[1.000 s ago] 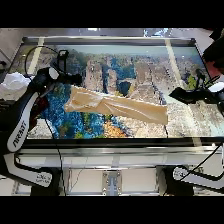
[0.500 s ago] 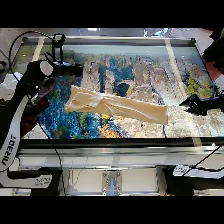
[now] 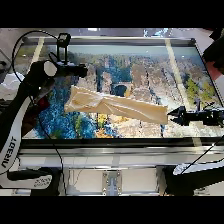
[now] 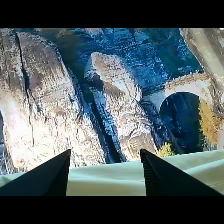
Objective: Fold the shirts.
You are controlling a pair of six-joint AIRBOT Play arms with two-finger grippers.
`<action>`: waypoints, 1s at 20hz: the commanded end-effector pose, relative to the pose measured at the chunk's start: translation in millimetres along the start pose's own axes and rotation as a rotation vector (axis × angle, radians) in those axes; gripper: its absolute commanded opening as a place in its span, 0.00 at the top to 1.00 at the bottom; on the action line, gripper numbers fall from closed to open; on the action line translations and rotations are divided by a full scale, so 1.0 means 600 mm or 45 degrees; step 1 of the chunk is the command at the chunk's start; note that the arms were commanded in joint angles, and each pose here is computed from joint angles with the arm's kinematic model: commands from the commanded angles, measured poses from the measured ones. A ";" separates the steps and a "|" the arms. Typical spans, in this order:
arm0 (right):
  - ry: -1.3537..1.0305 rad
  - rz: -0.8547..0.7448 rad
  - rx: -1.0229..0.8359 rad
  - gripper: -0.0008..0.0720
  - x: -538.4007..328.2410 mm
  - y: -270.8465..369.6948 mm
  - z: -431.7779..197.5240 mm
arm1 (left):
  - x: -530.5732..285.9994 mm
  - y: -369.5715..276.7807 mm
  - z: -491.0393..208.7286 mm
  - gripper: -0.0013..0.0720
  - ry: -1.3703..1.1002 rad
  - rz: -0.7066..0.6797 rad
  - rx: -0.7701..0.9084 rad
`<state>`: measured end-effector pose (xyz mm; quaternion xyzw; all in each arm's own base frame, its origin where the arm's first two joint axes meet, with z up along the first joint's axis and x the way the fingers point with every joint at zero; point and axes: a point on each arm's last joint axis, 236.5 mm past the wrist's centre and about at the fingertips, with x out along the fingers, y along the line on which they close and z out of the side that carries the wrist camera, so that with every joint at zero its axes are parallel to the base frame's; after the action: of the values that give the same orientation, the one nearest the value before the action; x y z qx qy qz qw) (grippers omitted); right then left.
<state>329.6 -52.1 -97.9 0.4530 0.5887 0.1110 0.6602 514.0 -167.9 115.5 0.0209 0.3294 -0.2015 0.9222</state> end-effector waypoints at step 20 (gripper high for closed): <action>-0.077 0.432 -0.456 0.97 -0.097 0.385 -0.115 | 0.143 -0.415 -0.361 0.96 0.730 -0.668 0.075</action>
<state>350.9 59.3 74.4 0.4383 0.4752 0.2981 0.7024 397.9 -337.9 -47.5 0.0077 0.5356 -0.3800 0.7541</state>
